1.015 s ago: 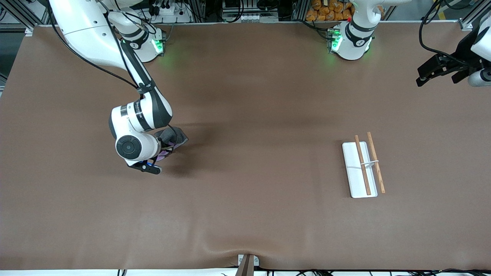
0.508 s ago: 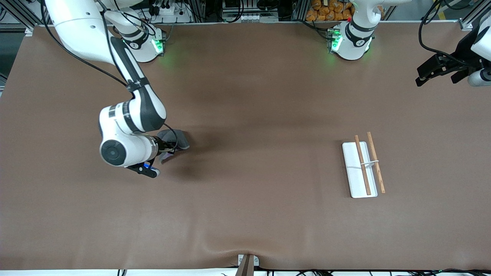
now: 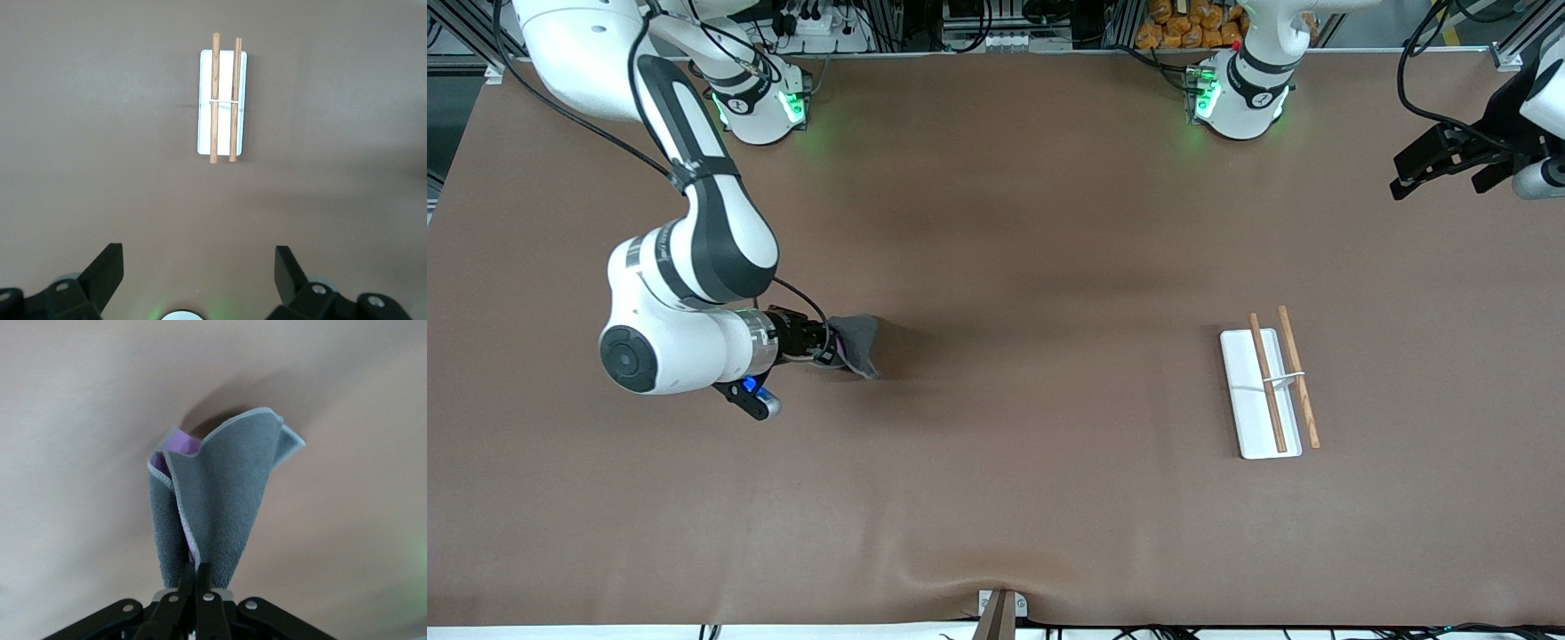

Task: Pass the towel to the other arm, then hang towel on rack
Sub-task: 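Carry the towel toward the rack while the left gripper approaches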

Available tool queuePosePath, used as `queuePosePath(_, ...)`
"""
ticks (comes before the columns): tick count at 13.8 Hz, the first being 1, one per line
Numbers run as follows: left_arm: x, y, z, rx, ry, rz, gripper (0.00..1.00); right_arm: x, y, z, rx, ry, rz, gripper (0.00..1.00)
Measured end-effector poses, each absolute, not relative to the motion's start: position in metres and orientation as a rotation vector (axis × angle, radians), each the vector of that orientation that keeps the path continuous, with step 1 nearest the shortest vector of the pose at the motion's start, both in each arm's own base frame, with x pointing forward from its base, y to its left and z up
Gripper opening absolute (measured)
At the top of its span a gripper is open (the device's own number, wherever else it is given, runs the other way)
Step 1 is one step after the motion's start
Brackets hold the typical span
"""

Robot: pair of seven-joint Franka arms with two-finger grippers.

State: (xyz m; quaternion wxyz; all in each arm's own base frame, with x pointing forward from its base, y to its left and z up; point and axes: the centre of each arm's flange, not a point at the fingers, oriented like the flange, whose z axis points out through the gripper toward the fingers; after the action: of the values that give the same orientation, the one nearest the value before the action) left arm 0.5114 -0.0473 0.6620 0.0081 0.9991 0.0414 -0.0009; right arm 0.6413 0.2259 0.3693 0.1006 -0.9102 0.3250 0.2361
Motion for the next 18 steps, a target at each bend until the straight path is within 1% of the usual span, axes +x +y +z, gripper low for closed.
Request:
queuePosePath(3,0.511,-0.051,0.663,3.088,0.123,-0.008,1.0,0.644,0.253,0.404,-2.54,1.137,0.729,0.03)
queuePosePath(5,0.511,-0.055,0.663,3.052,0.118,-0.012,1.0,0.642,0.274,0.432,-2.48,1.224,0.723,0.03)
queuePosePath(11,0.52,-0.067,0.659,2.948,0.143,0.005,1.0,0.617,0.352,0.528,-2.275,1.454,0.717,0.03)
queuePosePath(15,0.529,-0.076,0.651,2.909,0.263,-0.011,1.0,0.603,0.401,0.551,-2.067,1.648,0.696,0.03)
queuePosePath(18,0.531,-0.08,0.652,2.869,0.282,-0.006,1.0,0.603,0.424,0.565,-1.832,1.784,0.667,0.03)
